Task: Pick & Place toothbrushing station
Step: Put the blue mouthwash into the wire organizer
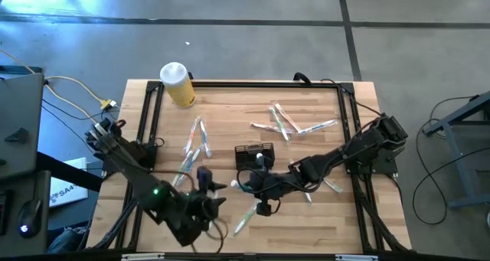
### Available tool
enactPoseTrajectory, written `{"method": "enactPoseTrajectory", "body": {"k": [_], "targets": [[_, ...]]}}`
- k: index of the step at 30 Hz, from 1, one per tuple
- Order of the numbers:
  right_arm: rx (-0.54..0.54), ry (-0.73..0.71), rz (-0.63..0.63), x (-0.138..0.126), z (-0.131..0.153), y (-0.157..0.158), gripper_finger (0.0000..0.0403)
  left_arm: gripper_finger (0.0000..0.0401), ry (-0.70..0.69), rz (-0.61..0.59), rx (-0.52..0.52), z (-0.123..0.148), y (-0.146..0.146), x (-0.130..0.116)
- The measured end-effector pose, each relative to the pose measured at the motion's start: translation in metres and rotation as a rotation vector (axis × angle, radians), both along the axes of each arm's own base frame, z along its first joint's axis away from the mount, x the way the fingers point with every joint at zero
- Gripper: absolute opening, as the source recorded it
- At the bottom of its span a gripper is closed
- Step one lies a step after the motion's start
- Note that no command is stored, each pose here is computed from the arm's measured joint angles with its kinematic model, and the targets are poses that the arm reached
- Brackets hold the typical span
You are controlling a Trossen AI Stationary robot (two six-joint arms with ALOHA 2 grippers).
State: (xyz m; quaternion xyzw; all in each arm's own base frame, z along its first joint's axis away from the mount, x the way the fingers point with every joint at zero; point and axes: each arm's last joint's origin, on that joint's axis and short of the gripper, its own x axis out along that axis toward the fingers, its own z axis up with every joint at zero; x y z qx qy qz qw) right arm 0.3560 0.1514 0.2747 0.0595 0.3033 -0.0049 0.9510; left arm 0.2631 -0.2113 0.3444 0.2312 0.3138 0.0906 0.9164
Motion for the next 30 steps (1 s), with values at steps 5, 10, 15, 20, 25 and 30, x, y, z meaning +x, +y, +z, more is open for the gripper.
{"method": "enactPoseTrajectory", "body": {"k": [5, 10, 15, 20, 25, 30], "targets": [[-0.003, -0.004, 0.004, 0.000, 0.000, 0.000, 0.0052, 0.0191, 0.040, 0.050, -0.134, -0.001, 0.017, 0.012], [-0.004, 0.000, 0.009, 0.000, 0.000, 0.000, 0.0052, 0.0191, 0.115, 0.044, -0.255, -0.003, 0.035, 0.026], [-0.006, 0.004, 0.009, 0.000, 0.000, 0.000, 0.0052, 0.0191, 0.108, 0.075, -0.276, -0.002, 0.046, 0.035], [-0.008, 0.009, 0.009, 0.000, -0.001, 0.000, 0.0052, 0.0191, 0.123, 0.036, -0.337, -0.002, 0.048, 0.039], [-0.008, 0.009, 0.010, 0.000, -0.001, 0.000, 0.0052, 0.0191, 0.115, 0.016, -0.336, -0.001, 0.047, 0.040], [-0.008, 0.010, 0.010, -0.001, -0.001, 0.000, 0.0052, 0.0191, 0.116, 0.016, -0.336, -0.001, 0.047, 0.040]]}}
